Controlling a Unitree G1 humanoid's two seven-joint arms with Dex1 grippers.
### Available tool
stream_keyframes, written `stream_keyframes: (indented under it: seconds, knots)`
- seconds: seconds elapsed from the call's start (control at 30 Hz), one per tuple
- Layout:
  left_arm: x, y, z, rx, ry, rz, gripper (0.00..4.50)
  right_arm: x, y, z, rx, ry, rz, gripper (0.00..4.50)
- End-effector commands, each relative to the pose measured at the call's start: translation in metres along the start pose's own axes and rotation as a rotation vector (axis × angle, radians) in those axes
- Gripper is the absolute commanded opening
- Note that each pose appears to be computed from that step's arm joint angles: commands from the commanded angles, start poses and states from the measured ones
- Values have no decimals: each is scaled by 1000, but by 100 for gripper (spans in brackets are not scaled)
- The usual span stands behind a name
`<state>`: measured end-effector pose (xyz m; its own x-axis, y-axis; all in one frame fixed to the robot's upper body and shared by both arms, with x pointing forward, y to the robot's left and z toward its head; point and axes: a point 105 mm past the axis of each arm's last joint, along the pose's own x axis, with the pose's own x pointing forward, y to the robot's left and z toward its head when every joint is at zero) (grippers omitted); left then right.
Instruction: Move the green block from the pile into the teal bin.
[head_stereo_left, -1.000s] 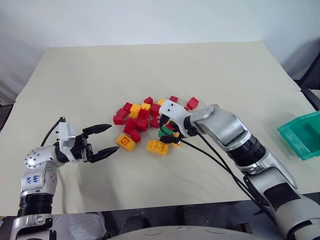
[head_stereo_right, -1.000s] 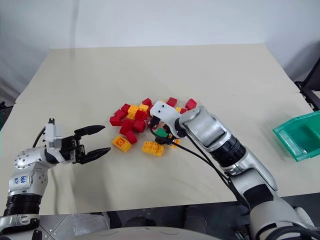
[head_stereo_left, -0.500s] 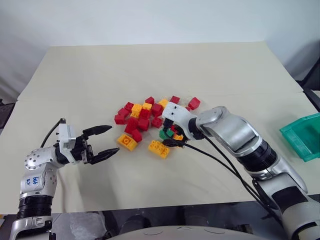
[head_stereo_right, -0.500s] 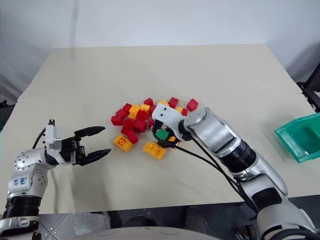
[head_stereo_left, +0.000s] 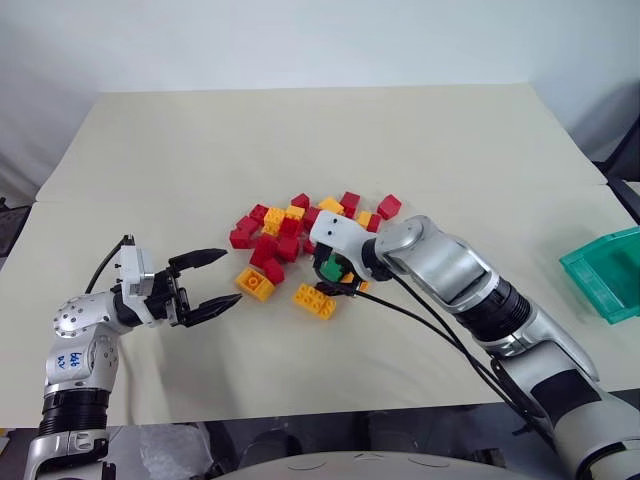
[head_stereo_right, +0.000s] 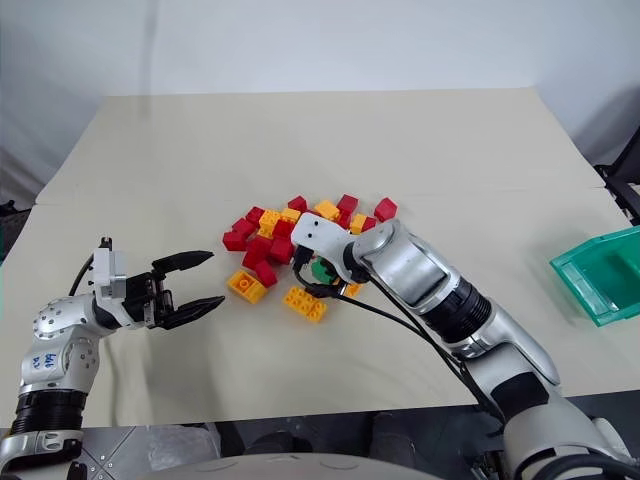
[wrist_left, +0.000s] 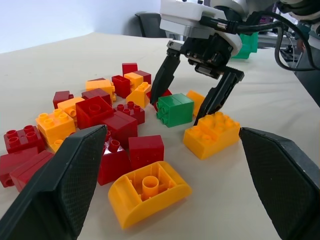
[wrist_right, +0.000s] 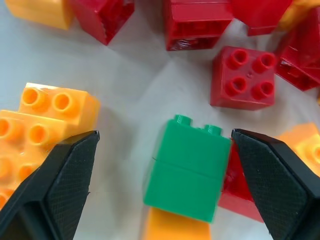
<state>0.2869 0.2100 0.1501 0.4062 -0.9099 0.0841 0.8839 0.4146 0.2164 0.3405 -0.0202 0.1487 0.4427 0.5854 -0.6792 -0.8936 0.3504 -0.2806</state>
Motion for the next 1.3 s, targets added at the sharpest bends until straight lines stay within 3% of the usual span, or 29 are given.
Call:
stream_keyframes:
  seconds: [0.03,0.5,0.6,0.83,0.97,1.13,1.3]
  knots:
    - [-1,-3,5,20,-12,-4,450,-6,1,9,-39,-28,2,444]
    - [0,-1,5,19,-12,-10,450,-16,9,5,-103,-30,23,444]
    - [2,-1,4,17,-13,-13,450,-14,8,4,-101,-23,26,387]
    - [2,0,4,21,-15,-7,450,-11,2,4,-99,-7,2,154]
    - [3,-1,5,21,-18,-8,450,-13,1,7,-98,-24,4,147]
    - [26,-12,18,31,-53,-87,450,-67,-7,32,-26,-307,34,147]
    - [49,-20,27,35,-70,-156,450,-102,-31,11,50,-357,-86,147]
